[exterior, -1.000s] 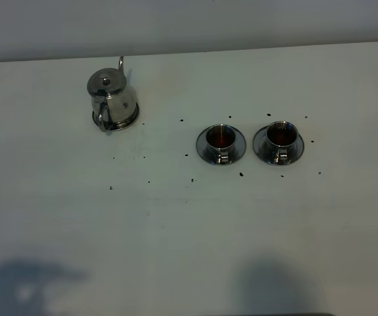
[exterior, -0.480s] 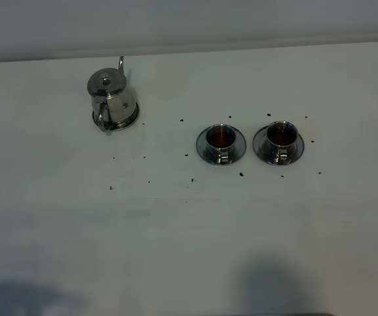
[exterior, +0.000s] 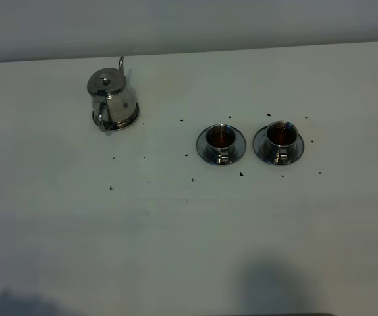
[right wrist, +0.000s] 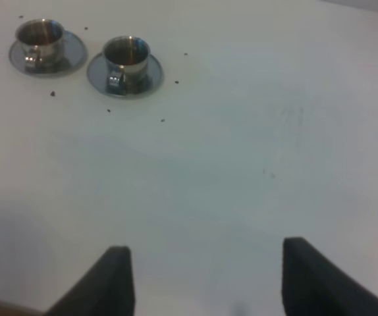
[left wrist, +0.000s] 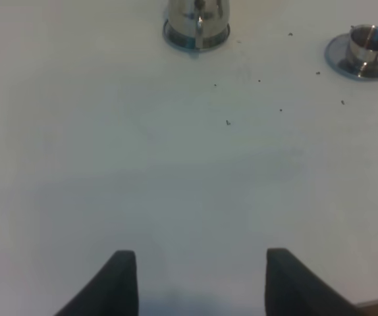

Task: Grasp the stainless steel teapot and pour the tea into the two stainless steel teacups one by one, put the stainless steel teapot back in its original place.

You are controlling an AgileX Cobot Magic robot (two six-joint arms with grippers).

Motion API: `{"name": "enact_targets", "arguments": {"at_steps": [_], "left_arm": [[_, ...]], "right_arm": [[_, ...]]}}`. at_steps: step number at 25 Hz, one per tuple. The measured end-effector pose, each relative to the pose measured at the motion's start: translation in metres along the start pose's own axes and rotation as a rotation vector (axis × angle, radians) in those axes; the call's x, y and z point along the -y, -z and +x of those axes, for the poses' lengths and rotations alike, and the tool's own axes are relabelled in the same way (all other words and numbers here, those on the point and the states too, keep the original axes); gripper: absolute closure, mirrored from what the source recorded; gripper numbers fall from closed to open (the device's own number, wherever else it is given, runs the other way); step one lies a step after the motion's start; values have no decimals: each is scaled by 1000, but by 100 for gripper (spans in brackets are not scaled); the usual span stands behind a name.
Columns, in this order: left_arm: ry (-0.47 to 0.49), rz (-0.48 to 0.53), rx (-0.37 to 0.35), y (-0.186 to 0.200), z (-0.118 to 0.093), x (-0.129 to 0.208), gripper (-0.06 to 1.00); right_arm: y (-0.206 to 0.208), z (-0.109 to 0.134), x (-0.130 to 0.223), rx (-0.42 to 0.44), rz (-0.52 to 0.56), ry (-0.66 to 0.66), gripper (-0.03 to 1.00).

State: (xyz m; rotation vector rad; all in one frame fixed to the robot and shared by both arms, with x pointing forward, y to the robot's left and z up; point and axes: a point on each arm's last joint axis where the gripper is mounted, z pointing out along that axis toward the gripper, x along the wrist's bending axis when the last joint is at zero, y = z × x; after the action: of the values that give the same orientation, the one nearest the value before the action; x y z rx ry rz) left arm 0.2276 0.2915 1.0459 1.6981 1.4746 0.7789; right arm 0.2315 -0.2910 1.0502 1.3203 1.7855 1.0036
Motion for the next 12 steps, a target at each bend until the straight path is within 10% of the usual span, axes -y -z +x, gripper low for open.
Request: {"name": "enact_targets", "arguments": {"at_steps": [12], "left_arm": [[-9, 0, 1, 0, 0, 0, 47]], "right_arm": [[0, 0, 0, 0, 0, 1, 48]]}}
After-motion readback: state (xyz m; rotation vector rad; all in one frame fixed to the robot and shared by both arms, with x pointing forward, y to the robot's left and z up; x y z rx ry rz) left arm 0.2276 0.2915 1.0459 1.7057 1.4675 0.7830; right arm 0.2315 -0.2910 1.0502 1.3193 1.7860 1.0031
